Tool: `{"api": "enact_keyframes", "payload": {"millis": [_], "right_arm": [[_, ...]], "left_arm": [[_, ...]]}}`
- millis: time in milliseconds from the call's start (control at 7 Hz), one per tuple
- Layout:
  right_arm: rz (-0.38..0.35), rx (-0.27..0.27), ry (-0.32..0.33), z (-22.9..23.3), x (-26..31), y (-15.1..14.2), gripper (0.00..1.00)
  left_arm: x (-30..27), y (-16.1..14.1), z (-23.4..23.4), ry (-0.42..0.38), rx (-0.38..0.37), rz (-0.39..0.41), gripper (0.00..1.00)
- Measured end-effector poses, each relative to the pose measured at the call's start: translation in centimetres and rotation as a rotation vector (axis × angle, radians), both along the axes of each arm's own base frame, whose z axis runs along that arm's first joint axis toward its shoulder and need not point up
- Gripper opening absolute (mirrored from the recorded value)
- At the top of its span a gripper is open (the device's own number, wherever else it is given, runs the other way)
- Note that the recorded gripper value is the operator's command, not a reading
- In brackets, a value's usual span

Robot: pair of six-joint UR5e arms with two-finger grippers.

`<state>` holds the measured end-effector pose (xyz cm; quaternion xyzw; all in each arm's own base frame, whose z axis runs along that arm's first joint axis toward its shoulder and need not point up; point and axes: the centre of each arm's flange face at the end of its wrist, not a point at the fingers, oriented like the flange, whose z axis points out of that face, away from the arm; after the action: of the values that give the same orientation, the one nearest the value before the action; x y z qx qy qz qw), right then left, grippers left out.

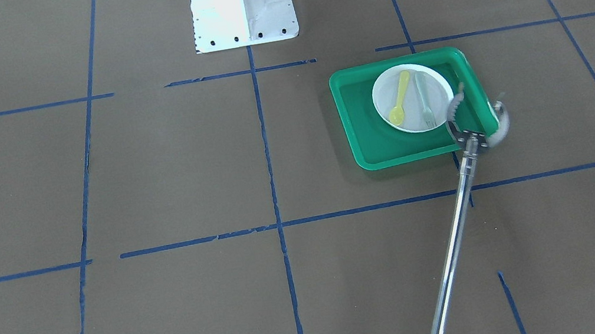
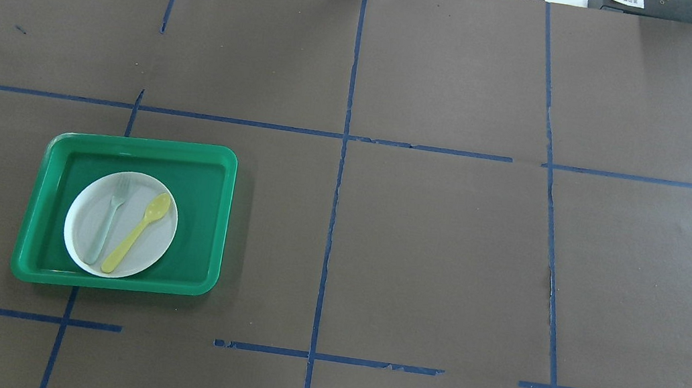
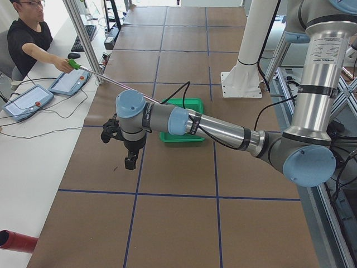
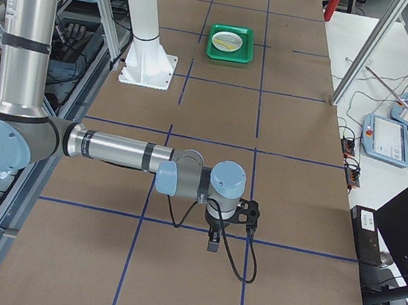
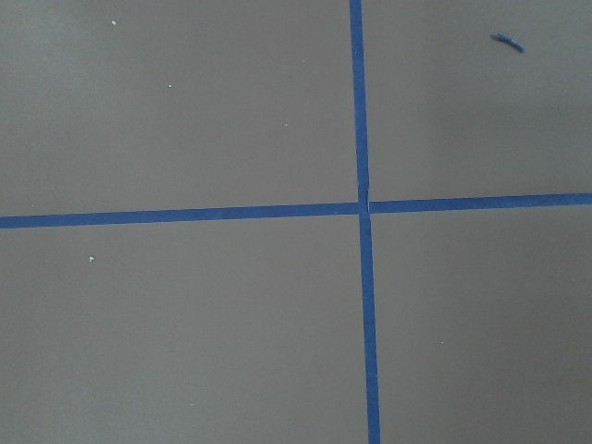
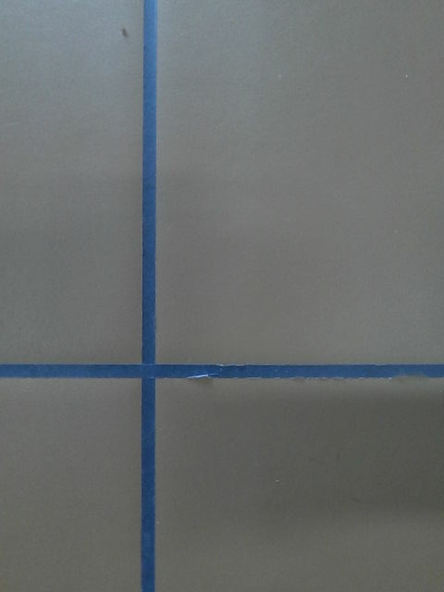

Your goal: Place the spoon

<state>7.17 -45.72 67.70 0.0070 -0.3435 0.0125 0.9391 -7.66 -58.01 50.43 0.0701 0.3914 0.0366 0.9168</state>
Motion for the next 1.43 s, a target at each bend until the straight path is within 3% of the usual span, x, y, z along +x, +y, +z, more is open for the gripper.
{"api": "enact_keyframes", "payload": {"millis": [571, 714, 1000, 1429], "right_arm": [[0.000, 0.000, 0.000, 0.0, 0.0, 0.0, 1.00], [0.000, 0.000, -0.001, 0.0, 0.0, 0.0, 1.00], [0.000, 0.000, 0.000, 0.0, 0.0, 0.0, 1.00], [0.000, 0.000, 0.000, 0.0, 0.0, 0.0, 1.00]], "left_arm": [[0.1, 1.9, 5.7, -0.005, -0.100, 0.001, 1.00], [0.5, 2.5, 6.5, -0.009, -0.079, 0.005, 1.00], [8.8, 1.4, 4.6, 0.004, 0.038, 0.081, 1.00], [24.5, 3.4, -2.0, 0.114, 0.073, 0.089, 0.97]]}}
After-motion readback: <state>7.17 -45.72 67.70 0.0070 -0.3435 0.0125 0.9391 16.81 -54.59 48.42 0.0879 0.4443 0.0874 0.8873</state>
